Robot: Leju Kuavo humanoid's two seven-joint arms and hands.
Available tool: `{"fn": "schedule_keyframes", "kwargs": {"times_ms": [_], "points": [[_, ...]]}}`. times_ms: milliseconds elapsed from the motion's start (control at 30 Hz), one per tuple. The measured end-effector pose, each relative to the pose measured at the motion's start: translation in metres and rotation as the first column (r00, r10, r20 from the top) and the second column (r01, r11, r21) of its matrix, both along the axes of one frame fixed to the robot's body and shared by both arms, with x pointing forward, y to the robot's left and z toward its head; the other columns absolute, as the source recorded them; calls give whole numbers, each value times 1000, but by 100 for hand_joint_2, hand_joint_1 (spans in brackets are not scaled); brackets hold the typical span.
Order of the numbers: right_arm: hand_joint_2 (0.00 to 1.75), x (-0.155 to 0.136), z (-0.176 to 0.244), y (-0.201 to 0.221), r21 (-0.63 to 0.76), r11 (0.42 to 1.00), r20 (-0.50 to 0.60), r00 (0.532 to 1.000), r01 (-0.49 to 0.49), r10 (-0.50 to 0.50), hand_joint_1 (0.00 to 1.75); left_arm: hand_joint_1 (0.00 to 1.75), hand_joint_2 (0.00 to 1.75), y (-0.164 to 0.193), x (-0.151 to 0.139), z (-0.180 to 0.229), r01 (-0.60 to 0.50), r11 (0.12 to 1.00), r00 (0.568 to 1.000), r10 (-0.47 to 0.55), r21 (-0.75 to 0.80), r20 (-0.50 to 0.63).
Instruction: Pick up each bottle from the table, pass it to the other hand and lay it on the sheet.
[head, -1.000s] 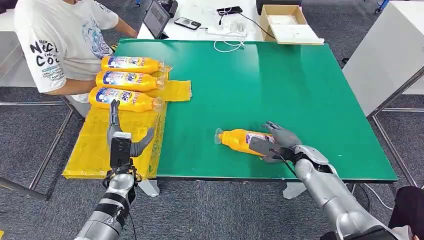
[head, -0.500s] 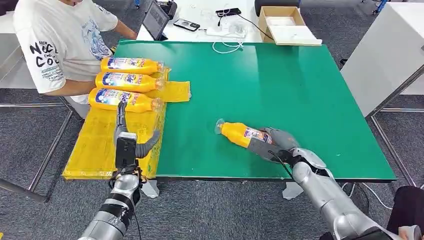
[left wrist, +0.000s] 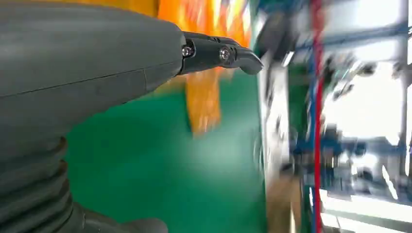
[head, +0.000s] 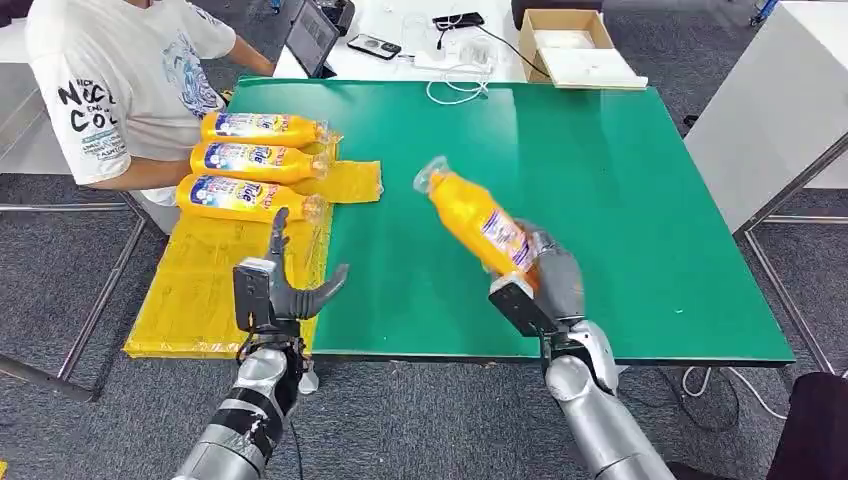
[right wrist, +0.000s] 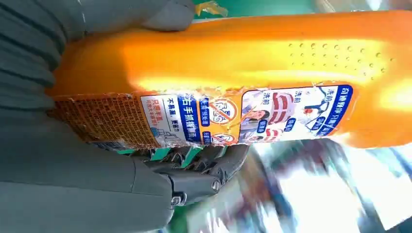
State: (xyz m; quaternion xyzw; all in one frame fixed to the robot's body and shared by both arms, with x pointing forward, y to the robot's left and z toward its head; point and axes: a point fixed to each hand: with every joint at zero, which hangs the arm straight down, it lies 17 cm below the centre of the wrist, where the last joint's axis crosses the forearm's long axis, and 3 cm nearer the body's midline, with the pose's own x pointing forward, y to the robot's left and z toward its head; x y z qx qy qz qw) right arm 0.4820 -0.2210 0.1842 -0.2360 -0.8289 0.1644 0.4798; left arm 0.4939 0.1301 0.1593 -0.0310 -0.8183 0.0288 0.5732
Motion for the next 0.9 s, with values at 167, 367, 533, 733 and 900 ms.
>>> {"fn": "schedule_keyframes", "kwargs": {"times_ms": [167,367,533,733,900], "points": [[175,-32,71,-33,99,983,271,946,155,-177,175,0,175,-39,-5,12,199,956,977,-212,-216,-37],[175,-44,83,-32,99,983,338,924,152,-177,175,0,175,-76,-25,41,403,851,910,-412,-336,46],[175,-47,71,-11,64,993,328,937,103,-118,175,0,175,-93,-40,59,504,780,858,-503,-371,108],[175,-44,50,25,48,999,263,965,-1,-12,175,0,175,-105,-54,68,581,723,807,-572,-374,147],[175,-43,19,89,44,991,181,977,-124,114,175,0,175,-120,-63,71,621,693,775,-614,-366,152]]}}
